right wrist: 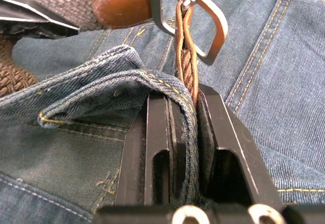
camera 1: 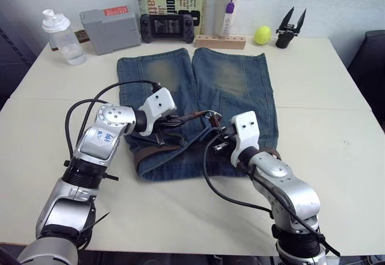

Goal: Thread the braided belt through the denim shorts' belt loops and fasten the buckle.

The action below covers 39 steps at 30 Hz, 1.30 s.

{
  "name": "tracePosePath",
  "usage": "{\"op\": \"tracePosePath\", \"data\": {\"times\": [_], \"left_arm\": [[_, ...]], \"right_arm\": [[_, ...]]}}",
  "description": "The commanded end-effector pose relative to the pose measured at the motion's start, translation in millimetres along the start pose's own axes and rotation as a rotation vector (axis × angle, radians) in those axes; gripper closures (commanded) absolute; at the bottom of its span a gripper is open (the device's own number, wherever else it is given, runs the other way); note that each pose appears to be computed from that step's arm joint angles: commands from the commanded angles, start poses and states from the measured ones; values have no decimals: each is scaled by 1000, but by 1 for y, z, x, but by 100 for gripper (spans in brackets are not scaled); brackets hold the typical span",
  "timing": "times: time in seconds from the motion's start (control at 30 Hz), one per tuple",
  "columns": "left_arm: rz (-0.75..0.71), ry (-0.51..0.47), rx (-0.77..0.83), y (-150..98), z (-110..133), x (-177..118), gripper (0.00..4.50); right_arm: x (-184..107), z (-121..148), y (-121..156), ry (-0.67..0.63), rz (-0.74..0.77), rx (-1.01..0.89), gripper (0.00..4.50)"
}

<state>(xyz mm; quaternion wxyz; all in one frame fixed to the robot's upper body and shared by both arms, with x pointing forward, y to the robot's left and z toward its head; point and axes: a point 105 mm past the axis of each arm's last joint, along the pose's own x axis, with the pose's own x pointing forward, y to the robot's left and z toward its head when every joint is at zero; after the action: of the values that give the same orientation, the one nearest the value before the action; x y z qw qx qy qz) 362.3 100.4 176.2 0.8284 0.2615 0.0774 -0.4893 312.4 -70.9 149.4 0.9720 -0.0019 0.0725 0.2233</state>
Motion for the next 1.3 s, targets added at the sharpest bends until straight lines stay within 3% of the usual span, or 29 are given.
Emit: {"op": "tracePosePath", "data": {"times": [0.03,0.27,0.43,0.57,0.83,1.3], "left_arm": [[50,-38,21,11,11,-8,450],[226,-30,34,53,10,-28,450],[28,-58,-15,15,14,-19,450],[-16,-59,-25,0,14,-11,450],[19,-64,-15,3,21,2,450],[-38,-65,-13,-15,24,16,450]], "right_arm": [[-7,12,-11,-49,-71,0,449],[-7,7,-16,-24,-99,29,449],[-6,8,-15,-24,-90,40,449],[-5,10,-11,-32,-72,36,449],[-4,13,-1,-39,-21,34,449],[-4,17,3,-55,-2,4,449]]}}
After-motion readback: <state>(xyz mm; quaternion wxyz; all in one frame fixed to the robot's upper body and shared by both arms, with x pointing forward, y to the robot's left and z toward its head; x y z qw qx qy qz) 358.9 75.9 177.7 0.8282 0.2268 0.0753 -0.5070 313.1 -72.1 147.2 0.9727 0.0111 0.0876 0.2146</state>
